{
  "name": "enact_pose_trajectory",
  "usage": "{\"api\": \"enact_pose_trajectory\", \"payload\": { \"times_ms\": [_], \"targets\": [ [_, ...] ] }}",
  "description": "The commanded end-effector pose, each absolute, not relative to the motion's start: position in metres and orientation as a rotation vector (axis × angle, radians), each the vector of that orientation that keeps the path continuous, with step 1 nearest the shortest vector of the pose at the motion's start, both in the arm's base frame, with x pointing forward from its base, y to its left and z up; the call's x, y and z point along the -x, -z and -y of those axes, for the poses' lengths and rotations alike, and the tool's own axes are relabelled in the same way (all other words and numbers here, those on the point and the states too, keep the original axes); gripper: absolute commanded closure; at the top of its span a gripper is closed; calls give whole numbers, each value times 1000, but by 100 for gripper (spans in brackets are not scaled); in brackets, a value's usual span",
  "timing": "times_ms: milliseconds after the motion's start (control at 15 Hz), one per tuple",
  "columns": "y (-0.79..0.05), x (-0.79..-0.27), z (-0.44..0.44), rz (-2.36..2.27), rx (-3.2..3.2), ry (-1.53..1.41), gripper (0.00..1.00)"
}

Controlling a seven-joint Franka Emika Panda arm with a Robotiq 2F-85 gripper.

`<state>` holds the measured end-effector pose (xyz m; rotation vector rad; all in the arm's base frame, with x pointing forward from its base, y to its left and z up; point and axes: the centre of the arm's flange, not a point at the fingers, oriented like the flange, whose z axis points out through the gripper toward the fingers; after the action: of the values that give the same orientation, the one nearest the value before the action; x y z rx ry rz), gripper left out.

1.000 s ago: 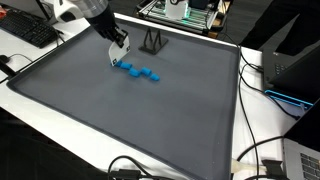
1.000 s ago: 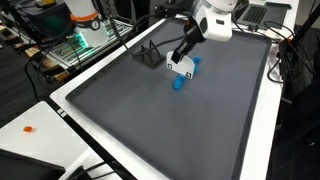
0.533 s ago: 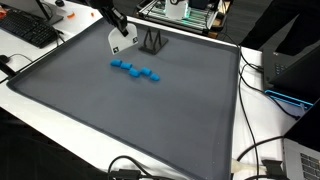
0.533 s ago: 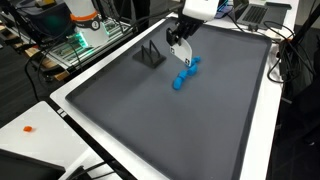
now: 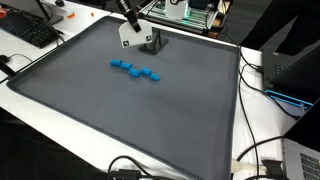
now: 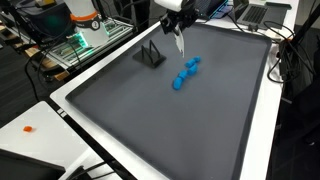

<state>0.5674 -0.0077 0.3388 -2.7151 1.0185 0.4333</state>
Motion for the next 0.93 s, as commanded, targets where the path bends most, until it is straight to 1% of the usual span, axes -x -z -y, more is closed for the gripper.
{"api": "enact_pose_trajectory", "payload": {
  "times_ms": [0, 400, 867],
  "targets": [
    [-334, -525, 7, -1259, 2582, -370, 98],
    [-310, -497, 11, -1556, 2456, -369, 98],
    [-289, -472, 20, -1766, 2246, -414, 98]
  ]
}}
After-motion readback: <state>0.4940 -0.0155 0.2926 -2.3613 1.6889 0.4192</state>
